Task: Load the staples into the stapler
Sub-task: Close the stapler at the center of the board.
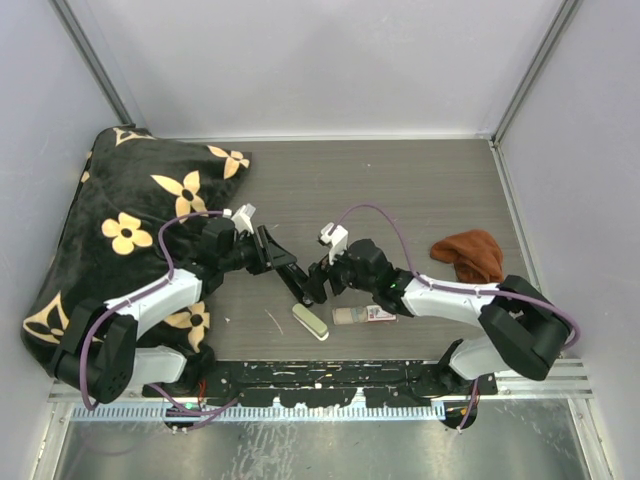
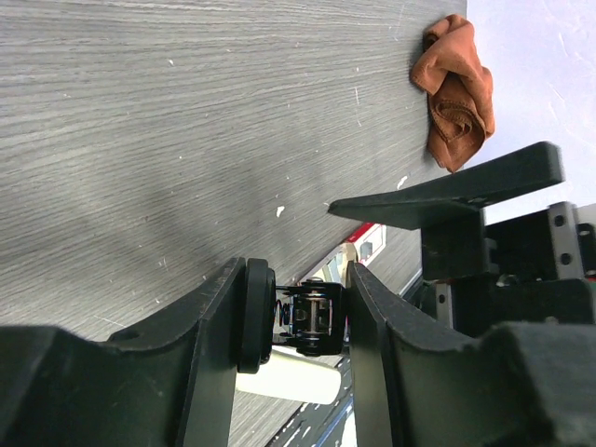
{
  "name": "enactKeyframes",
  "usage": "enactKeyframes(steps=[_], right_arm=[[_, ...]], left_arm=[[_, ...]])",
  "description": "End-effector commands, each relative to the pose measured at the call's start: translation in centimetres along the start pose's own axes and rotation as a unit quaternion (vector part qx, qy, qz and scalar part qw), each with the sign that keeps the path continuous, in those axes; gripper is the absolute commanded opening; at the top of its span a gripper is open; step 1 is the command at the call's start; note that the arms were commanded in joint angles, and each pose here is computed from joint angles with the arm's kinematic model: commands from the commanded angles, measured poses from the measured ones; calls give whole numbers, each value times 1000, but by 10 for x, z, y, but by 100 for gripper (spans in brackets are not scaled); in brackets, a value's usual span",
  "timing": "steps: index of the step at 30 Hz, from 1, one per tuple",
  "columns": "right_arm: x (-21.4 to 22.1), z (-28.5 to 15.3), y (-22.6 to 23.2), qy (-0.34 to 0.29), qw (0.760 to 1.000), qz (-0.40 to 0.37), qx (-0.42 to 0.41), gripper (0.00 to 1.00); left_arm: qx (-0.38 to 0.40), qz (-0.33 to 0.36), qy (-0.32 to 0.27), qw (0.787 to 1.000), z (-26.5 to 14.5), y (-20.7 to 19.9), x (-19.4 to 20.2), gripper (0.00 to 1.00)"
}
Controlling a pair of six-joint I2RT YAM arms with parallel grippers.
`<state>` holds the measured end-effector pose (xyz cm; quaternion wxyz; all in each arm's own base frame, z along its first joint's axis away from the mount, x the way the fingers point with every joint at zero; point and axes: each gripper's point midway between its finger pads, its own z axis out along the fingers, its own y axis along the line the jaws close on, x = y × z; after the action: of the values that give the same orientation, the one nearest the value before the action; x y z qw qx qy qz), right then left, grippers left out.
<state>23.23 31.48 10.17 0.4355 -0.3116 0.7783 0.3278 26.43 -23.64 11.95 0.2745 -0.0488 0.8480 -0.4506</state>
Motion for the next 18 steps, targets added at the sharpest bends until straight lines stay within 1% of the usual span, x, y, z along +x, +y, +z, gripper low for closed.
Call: enactKeyframes(steps=[1, 5, 11, 14, 16, 18], right_arm=[[1, 13, 19, 3, 999, -20, -36, 86], [1, 29, 25, -6, 999, -29, -39, 87], [1, 48, 15, -16, 999, -50, -13, 87], [1, 53, 13, -19, 998, -56, -9, 84], [0, 57, 14, -20, 998, -58, -12, 81], [2, 60, 14, -19, 998, -59, -14, 78]], left_arm=[[46, 19, -7, 999, -2, -24, -11, 0], [48, 20, -8, 999, -2, -25, -13, 0], [53, 21, -4, 998, -3, -28, -12, 0], [56, 21, -3, 998, -3, -29, -13, 0], [58, 21, -2, 998, -3, -30, -13, 0], [50, 13, 7, 999, 2, -23, -10, 0]])
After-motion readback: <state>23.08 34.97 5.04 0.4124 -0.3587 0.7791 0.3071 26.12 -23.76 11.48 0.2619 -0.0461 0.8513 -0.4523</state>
